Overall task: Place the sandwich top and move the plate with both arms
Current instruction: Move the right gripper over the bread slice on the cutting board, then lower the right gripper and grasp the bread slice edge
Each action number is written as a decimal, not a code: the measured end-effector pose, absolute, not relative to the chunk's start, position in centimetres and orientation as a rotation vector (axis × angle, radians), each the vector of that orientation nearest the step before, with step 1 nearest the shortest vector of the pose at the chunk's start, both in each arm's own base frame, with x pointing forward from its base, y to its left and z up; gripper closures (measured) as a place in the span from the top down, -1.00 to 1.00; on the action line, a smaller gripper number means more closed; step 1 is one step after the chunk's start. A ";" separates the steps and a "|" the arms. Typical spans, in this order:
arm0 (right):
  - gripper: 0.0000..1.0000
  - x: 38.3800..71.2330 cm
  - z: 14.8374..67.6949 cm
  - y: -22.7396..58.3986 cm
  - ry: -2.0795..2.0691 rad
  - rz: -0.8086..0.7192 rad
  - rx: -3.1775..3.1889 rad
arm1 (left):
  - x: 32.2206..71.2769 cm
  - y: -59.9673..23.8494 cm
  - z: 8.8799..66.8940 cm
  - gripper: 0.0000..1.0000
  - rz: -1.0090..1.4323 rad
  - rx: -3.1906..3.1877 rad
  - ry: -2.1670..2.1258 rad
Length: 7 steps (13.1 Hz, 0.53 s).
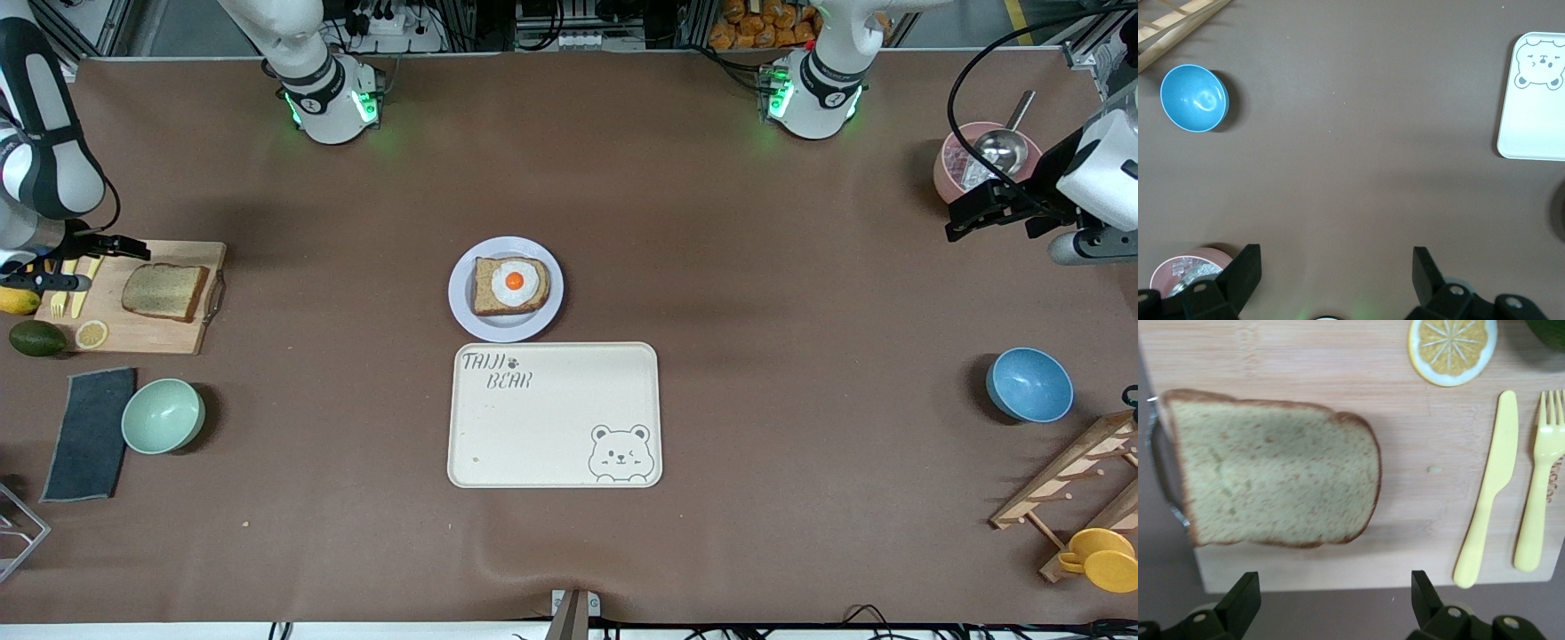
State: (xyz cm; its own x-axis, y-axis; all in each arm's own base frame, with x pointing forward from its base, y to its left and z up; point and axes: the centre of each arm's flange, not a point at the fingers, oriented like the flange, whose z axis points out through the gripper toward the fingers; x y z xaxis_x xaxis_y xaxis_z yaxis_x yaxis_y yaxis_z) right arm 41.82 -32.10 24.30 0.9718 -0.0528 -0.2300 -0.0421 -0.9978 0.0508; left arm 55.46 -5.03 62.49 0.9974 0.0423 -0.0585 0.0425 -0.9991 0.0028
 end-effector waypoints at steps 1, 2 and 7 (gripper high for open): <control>1.00 42.2 23.8 -32.7 -0.080 -0.360 3.076 | 55.5 -5.0 62.5 1.00 -0.092 3.136 0.066; 1.00 42.8 23.2 -33.2 -0.083 -0.360 3.077 | 55.5 -5.0 62.5 1.00 -0.092 3.136 0.067; 1.00 44.0 20.7 -35.6 -0.167 -0.357 3.110 | 55.5 -4.7 62.5 1.00 -0.092 3.135 0.076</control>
